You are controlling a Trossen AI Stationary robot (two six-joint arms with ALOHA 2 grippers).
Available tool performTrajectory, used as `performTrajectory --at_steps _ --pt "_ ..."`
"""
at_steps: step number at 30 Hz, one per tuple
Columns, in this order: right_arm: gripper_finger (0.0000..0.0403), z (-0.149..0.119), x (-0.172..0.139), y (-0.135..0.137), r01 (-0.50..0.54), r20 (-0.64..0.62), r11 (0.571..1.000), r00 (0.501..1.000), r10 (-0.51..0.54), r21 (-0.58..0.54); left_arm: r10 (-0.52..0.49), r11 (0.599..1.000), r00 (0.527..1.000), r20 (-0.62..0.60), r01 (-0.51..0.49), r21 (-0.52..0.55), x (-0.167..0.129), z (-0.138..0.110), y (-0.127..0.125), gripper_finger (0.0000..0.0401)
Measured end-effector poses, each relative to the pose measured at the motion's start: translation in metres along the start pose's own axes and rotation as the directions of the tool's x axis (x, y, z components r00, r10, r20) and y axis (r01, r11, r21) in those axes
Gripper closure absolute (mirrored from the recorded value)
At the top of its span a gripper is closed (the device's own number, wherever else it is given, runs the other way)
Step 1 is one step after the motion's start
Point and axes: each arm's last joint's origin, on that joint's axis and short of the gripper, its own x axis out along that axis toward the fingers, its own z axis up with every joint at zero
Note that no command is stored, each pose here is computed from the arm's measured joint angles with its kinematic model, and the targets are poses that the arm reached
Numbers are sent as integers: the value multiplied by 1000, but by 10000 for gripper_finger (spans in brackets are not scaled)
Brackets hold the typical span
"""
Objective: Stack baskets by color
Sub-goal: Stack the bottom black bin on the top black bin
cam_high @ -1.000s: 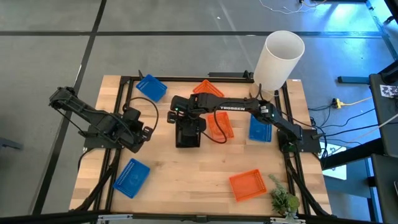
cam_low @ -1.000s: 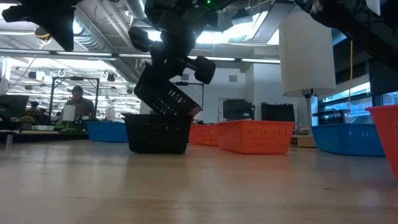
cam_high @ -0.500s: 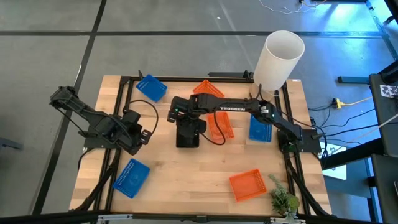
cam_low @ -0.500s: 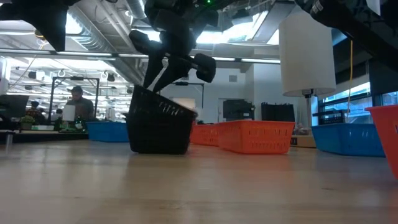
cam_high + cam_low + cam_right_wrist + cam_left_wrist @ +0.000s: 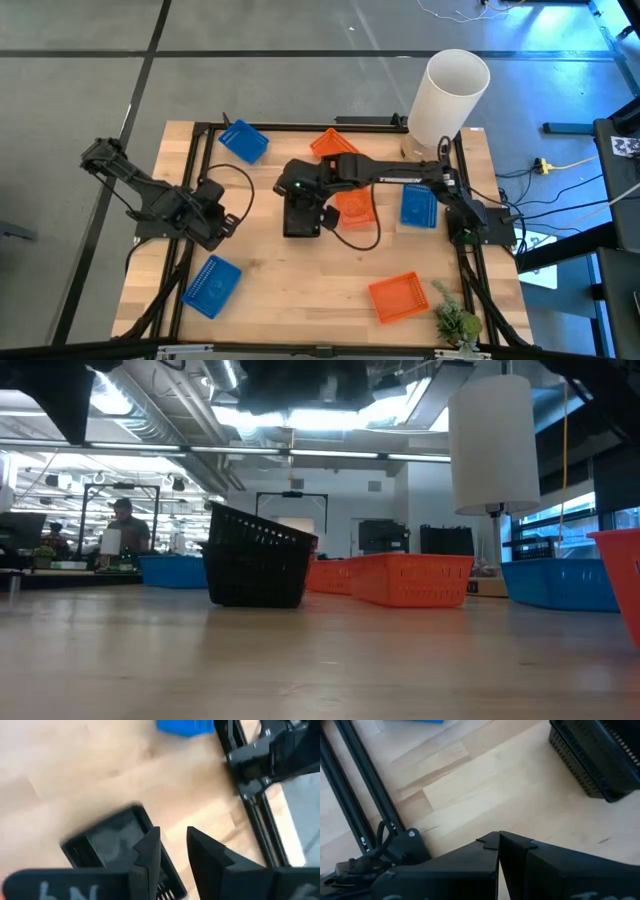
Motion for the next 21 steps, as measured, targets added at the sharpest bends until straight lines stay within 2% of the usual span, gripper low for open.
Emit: performTrajectory --at_steps 4,6,8,11,16,21 --pt "311 0 14 -3 -26 91 990 996 13 138 -7 1000 1000 7 7 18 -1 -2 0 401" --pt "328 -7 23 -6 -10 55 982 998 -1 190 -10 1000 1000 7 10 23 -2 -3 0 401" --pt "356 -14 32 -8 8 23 978 1000 -13 210 -11 1000 1000 6 11 21 -2 -4 0 401" --pt "394 -23 45 -13 13 39 975 999 -22 223 -15 1000 1000 6 14 24 -2 -4 0 401" --pt "400 -40 66 -17 9 34 969 999 -18 247 -18 1000 1000 5 17 22 -3 -5 0 401" --pt "401 -59 91 -14 -33 9 959 999 32 280 -17 1000 1000 6 17 22 -3 -5 0 401"
